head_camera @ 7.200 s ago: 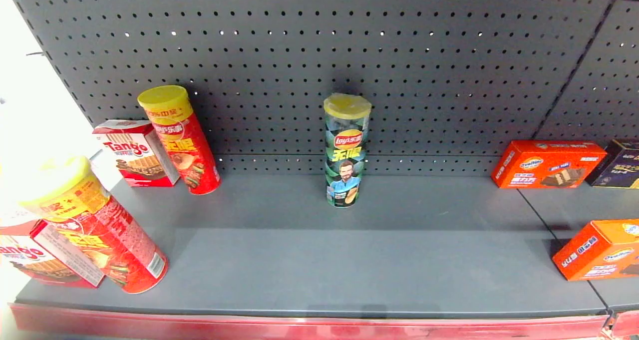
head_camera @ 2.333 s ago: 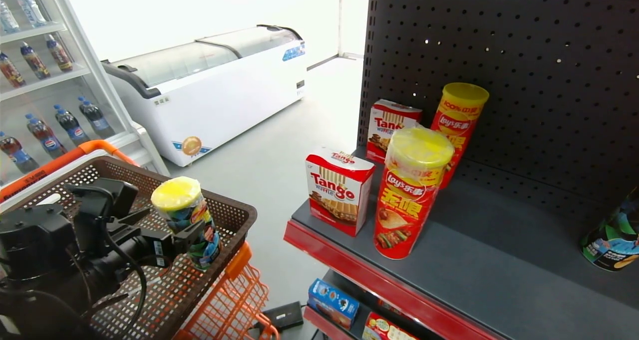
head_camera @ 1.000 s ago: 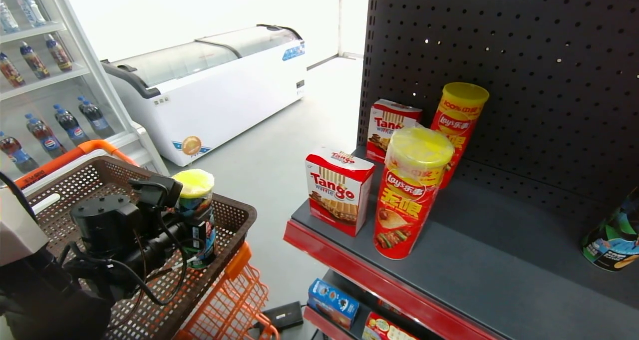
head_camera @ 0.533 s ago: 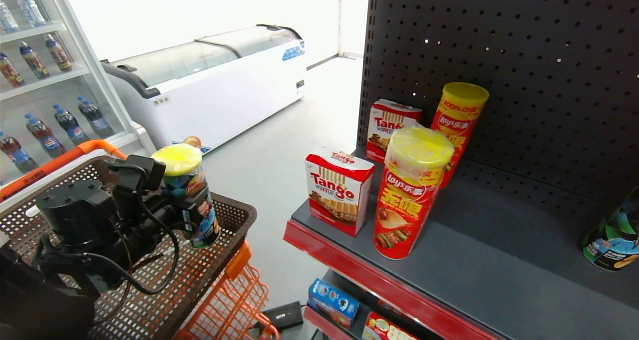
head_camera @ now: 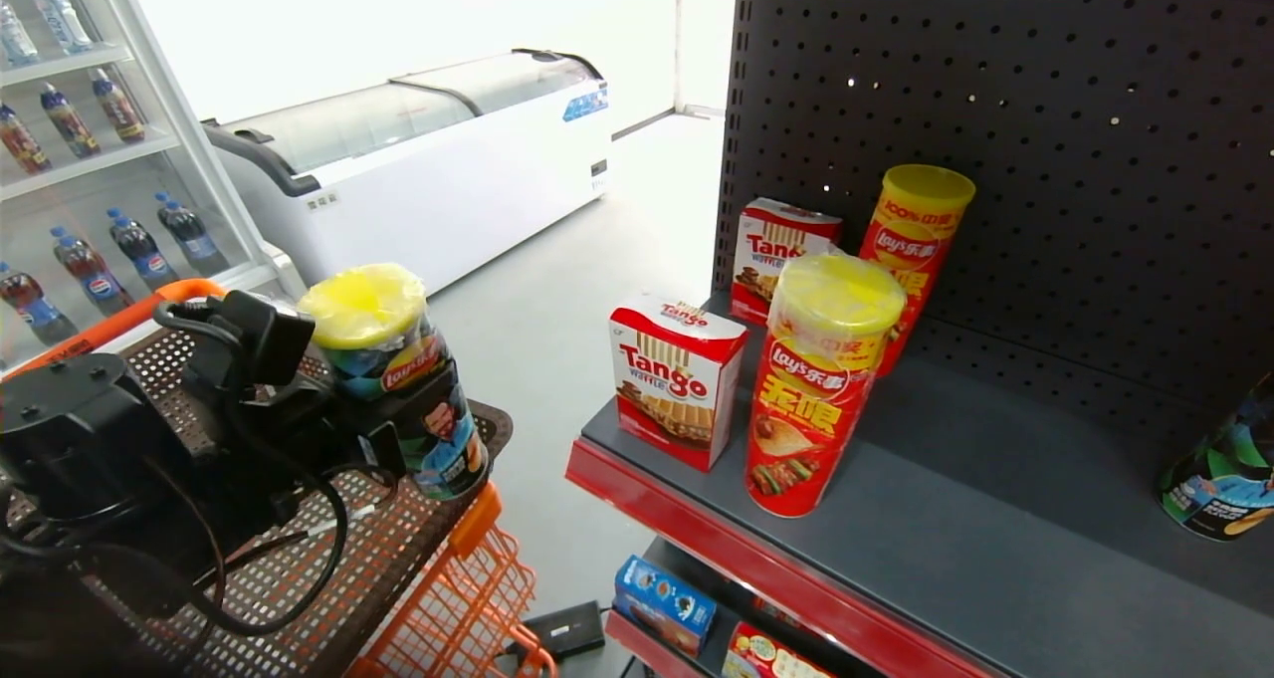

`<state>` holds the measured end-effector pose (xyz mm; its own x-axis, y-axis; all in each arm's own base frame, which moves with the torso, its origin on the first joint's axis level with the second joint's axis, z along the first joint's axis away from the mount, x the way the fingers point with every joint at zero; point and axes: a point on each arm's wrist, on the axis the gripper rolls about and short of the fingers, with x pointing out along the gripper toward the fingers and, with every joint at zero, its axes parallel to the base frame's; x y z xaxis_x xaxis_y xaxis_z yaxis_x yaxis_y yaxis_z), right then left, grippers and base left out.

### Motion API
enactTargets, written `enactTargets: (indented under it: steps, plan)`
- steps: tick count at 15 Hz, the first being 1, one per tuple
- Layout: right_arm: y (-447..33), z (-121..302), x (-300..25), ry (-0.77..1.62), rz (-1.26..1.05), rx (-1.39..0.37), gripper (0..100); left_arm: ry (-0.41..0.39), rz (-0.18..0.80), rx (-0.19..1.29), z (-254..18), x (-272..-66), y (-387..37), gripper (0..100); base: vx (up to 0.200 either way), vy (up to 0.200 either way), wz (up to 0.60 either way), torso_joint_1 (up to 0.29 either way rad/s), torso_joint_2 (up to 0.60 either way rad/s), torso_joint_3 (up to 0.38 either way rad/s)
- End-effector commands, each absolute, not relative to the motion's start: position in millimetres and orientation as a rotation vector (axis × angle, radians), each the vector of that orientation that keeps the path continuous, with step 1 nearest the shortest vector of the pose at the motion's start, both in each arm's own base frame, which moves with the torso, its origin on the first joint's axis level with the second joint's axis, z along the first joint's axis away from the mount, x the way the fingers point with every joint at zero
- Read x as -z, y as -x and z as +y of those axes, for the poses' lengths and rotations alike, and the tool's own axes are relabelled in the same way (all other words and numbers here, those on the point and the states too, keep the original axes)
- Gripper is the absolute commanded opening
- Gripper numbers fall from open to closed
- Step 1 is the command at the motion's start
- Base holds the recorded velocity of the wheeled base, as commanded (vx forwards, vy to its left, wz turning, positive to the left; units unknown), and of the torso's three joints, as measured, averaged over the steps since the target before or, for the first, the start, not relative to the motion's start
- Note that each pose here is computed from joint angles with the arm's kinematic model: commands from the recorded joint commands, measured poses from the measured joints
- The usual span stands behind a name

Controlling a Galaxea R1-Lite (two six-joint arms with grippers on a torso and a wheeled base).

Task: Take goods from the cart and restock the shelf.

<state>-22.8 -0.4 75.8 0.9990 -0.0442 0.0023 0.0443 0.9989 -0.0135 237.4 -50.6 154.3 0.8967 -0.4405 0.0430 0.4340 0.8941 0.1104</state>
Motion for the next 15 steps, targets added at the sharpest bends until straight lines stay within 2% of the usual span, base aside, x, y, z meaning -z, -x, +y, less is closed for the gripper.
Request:
enactTargets:
  steps: [1, 7, 15]
  plan:
    - [22.7, -0.4, -75.8, 0.014, -0.001, 0.044, 100, -0.114, -0.087, 0.491, -54.8, -156.5, -219.2, 0, 0.000, 0.000, 0.00, 0.000, 0.00, 0.000]
    - [22.7, -0.4, -75.8, 0.014, -0.001, 0.044, 100, -0.085, -0.116, 0.575, -71.2, -164.5, -208.7, 0, 0.000, 0.000, 0.00, 0.000, 0.00, 0.000]
    - [22.7, -0.4, -75.8, 0.015, -0.001, 0.044, 100, -0.087, -0.118, 0.623, -72.2, -164.2, -204.5, 0, 0.000, 0.000, 0.00, 0.000, 0.00, 0.000]
